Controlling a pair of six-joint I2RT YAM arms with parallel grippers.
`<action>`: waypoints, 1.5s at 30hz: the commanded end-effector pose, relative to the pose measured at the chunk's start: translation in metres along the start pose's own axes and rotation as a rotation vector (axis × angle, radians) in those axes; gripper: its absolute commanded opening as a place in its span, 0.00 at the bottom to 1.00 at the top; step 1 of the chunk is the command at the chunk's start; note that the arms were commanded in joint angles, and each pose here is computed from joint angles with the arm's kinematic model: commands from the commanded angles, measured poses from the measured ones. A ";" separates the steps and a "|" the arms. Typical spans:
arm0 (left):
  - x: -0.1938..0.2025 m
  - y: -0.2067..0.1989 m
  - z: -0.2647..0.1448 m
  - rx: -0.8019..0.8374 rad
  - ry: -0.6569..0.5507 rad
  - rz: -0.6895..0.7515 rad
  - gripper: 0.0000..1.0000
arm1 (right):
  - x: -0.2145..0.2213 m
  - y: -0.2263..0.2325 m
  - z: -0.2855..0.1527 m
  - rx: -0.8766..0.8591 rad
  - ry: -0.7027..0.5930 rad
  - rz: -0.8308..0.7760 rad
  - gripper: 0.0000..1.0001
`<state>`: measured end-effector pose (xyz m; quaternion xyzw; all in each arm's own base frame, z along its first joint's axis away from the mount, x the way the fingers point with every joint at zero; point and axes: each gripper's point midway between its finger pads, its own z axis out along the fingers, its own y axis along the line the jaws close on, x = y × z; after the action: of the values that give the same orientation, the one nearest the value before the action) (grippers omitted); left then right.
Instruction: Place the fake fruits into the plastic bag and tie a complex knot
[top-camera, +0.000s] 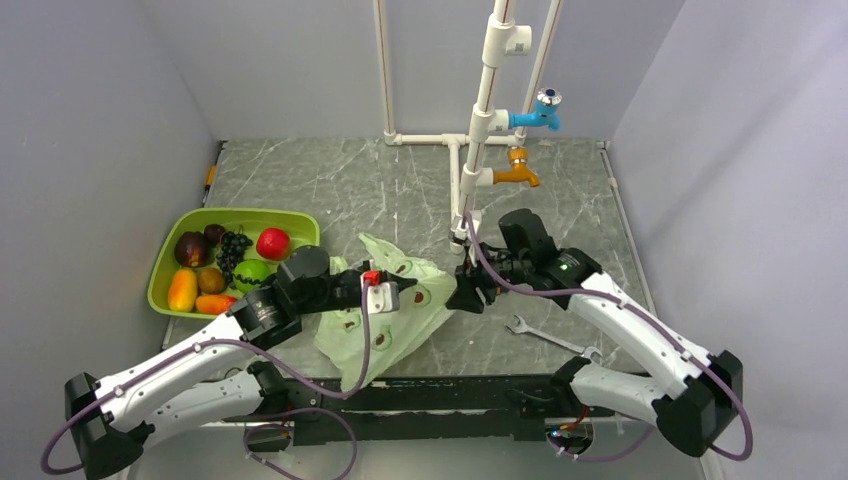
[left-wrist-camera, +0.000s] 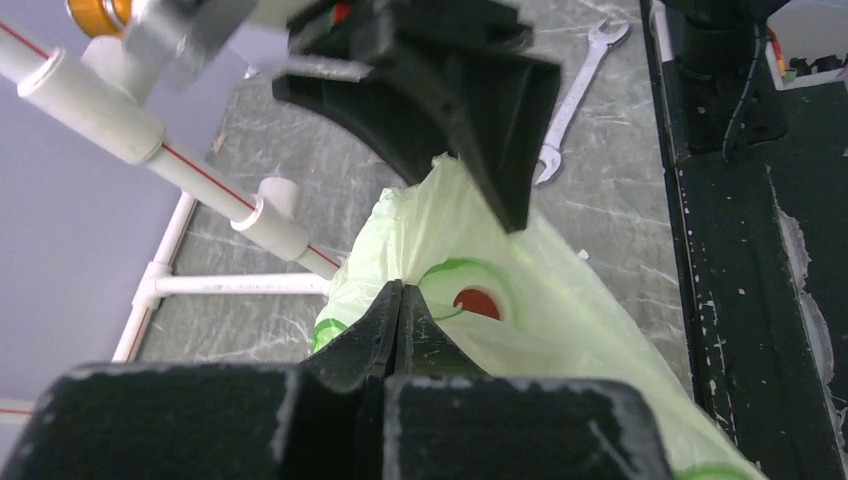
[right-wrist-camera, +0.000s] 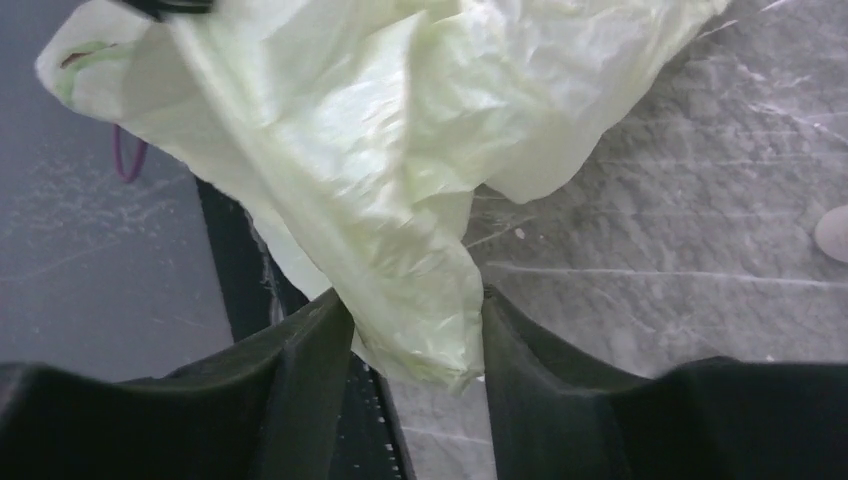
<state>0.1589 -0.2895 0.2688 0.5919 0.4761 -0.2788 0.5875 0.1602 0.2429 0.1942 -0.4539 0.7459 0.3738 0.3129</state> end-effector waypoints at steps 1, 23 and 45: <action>-0.016 -0.009 -0.003 0.033 -0.061 0.087 0.00 | -0.016 -0.009 0.012 -0.027 -0.025 -0.062 0.36; -0.009 0.058 -0.082 0.221 0.276 -0.177 0.99 | -0.080 0.027 -0.050 0.084 -0.220 -1.201 0.00; 0.005 0.088 -0.129 0.176 0.332 -0.514 0.00 | 0.045 -0.032 -0.063 0.243 0.121 -0.996 0.00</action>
<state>0.2131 -0.1648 0.2934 0.5780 0.6584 -0.3329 0.3487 0.1630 0.1962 0.2438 -0.7240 0.4141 0.0923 0.5439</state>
